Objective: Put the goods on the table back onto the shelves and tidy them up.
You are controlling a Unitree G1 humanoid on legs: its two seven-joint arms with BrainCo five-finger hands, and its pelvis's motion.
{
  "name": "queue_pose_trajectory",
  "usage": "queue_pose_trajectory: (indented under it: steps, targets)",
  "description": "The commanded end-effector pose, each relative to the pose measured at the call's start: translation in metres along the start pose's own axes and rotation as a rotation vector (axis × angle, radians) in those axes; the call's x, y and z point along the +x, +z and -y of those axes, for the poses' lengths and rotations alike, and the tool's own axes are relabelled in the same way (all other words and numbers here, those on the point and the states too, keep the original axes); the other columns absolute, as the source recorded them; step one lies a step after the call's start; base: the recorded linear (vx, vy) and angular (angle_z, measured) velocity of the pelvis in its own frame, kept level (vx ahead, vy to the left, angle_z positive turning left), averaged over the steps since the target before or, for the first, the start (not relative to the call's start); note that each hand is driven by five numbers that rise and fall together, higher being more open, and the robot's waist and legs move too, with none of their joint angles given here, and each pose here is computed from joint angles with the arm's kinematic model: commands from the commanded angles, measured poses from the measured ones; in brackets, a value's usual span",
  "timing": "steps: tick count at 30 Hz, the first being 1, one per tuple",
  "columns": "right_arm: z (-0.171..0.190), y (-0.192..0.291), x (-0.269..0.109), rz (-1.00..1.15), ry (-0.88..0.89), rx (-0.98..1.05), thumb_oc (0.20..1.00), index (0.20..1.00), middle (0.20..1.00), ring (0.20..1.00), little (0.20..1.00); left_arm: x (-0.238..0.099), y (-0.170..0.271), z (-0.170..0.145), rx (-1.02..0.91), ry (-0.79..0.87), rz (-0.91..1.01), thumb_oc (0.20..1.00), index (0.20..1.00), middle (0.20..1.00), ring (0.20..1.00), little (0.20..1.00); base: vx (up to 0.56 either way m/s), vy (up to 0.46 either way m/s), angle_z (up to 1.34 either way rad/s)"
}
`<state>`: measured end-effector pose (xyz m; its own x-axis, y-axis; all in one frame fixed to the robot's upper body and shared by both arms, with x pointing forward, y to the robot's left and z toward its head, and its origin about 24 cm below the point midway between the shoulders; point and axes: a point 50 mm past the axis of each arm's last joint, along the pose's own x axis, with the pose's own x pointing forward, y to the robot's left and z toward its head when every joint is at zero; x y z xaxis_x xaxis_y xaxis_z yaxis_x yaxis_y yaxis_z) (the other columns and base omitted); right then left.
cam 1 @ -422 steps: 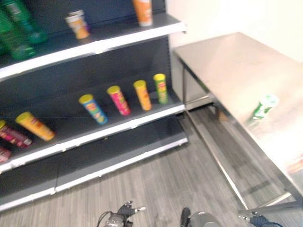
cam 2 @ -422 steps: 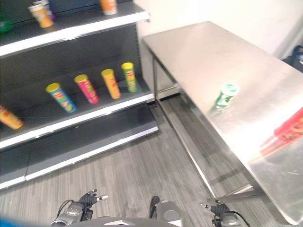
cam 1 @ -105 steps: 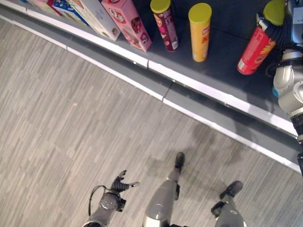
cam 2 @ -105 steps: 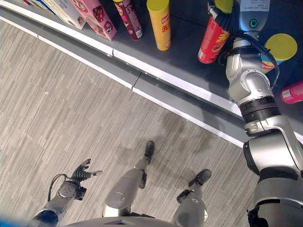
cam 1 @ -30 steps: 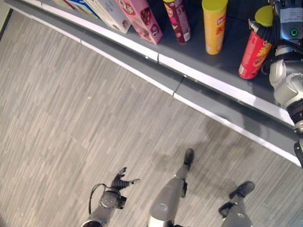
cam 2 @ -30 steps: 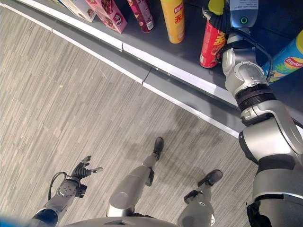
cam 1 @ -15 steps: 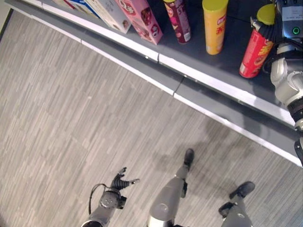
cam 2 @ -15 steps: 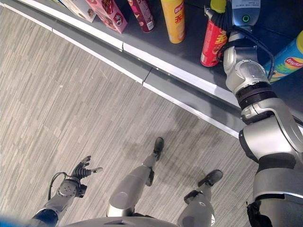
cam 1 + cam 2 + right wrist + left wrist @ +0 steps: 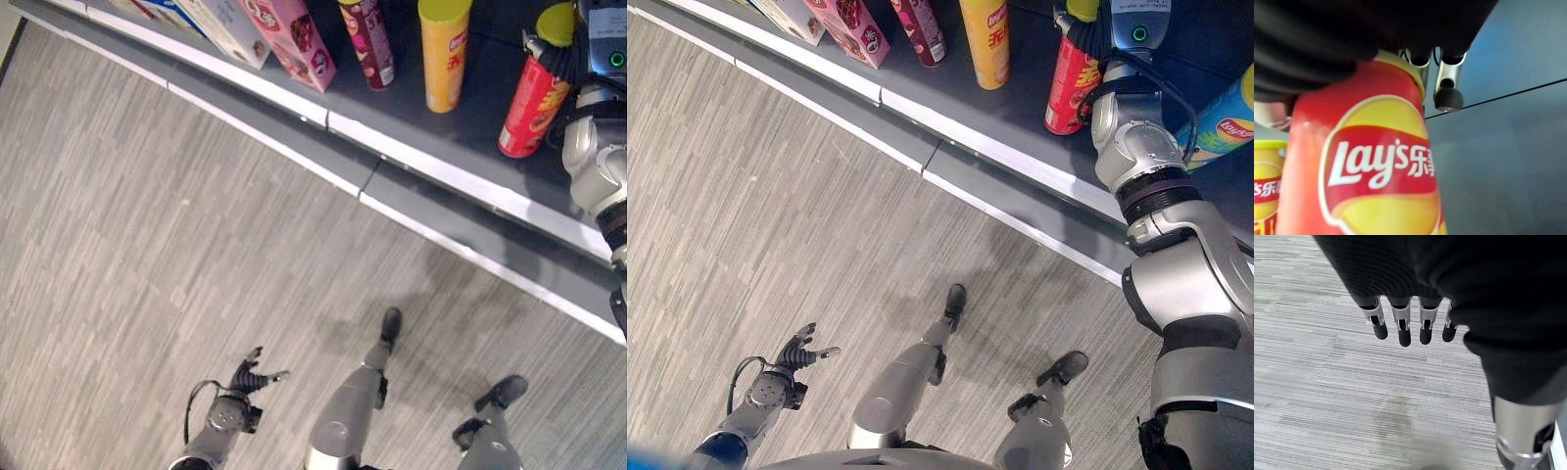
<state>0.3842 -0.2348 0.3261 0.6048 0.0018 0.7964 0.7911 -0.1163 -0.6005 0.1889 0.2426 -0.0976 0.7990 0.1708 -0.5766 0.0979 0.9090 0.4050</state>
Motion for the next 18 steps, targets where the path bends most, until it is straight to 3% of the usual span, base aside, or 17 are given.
queue_pose_trajectory:
  steps: [1,5,6,8,9,18]
  targets:
    - [0.0419,0.0048,0.0331,0.043,-0.169,-0.035,0.2,0.2,0.2,0.2,0.2,0.0022,-0.0003,-0.0122,0.052,0.022,-0.002,1.0,1.0,1.0,1.0,1.0,0.0,0.0,0.0]
    - [0.0426,0.0042,0.0333,0.045,-0.17,-0.043,0.2,0.2,0.2,0.2,0.2,0.002,0.0,-0.0127,0.053,0.023,0.0,1.0,1.0,1.0,1.0,1.0,0.0,0.0,0.0]
    - [0.0426,0.0039,0.0333,0.043,-0.17,-0.045,0.351,0.351,0.351,0.351,0.351,0.002,0.0002,-0.0125,0.054,0.022,0.001,1.0,1.0,1.0,1.0,1.0,0.0,0.0,0.0]
    - [0.0428,0.0044,0.0334,0.041,-0.174,-0.043,0.95,0.95,0.95,0.95,0.95,0.0016,-0.002,-0.0124,0.057,0.022,-0.009,1.0,1.0,1.0,1.0,1.0,0.0,0.0,0.0]
    - [0.0423,0.0051,0.0332,0.039,-0.175,-0.04,1.0,1.0,1.0,1.0,1.0,0.0015,-0.0026,-0.0121,0.058,0.022,-0.012,1.0,1.0,1.0,1.0,1.0,0.0,0.0,0.0]
    - [0.0393,0.0076,0.0316,0.037,-0.171,-0.029,1.0,1.0,1.0,1.0,1.0,0.0032,0.0024,-0.011,0.056,0.02,0.005,1.0,1.0,1.0,1.0,1.0,0.0,0.0,0.0]
